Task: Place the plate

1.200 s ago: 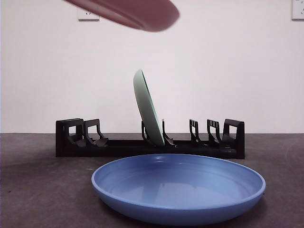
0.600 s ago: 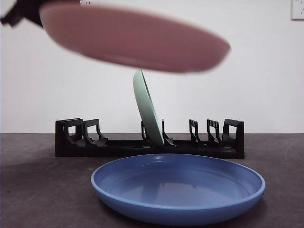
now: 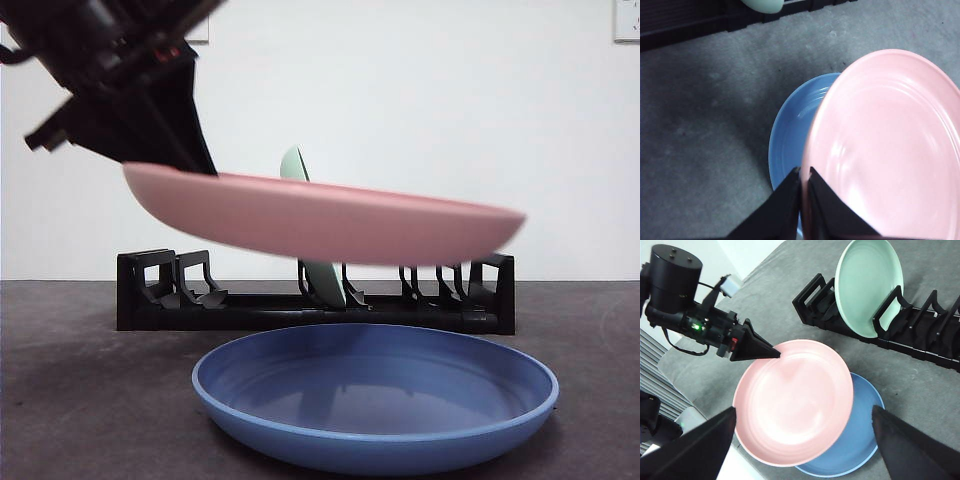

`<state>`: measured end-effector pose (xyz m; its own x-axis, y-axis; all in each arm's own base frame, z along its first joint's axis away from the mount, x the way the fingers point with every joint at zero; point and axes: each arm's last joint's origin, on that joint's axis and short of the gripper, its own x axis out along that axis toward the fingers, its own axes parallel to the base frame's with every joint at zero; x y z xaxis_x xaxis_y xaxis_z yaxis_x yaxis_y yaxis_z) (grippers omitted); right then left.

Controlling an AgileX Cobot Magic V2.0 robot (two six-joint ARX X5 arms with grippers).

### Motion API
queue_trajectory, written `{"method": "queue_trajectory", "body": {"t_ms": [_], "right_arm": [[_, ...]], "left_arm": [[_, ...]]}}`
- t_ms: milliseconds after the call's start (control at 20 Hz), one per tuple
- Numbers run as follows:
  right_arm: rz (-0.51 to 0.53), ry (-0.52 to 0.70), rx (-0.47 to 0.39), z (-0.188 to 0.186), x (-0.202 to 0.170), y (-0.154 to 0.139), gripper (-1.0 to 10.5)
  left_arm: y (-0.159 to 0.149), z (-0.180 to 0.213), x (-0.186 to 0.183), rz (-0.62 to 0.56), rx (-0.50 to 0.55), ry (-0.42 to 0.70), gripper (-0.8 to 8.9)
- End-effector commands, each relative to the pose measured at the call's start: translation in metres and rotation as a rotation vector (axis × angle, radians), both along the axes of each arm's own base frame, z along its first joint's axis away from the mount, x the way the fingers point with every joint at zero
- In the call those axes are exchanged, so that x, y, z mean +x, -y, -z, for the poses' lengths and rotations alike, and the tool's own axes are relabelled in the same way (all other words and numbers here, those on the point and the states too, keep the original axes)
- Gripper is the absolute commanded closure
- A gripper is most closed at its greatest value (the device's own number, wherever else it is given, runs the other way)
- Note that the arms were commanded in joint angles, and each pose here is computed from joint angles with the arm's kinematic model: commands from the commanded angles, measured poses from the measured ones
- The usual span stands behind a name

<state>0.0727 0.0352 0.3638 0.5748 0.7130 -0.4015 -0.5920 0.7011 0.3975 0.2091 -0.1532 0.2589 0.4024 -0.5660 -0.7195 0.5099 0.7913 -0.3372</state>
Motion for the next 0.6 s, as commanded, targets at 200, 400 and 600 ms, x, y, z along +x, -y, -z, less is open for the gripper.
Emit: {"method": "queue_trajectory", "body": {"t_ms": [200,400,600], "right_arm": [[-0.005,0.028,-0.005,-0.004,0.000,0.000,5.1],[-0.005,0.028,-0.004,-0.004,0.000,0.000,5.1],[-0.004,0.026,-0.003,-0.004,0.000,0.000,5.1]], "left_arm": [[0.022,0.018,0.011,0.016,-0.014,-0.034,8.00],[0.034,0.039,0.019,0.030,0.015,-0.076,8.00],[0.040,0.053,0.026,0.030,0.029,-0.093,8.00]]}}
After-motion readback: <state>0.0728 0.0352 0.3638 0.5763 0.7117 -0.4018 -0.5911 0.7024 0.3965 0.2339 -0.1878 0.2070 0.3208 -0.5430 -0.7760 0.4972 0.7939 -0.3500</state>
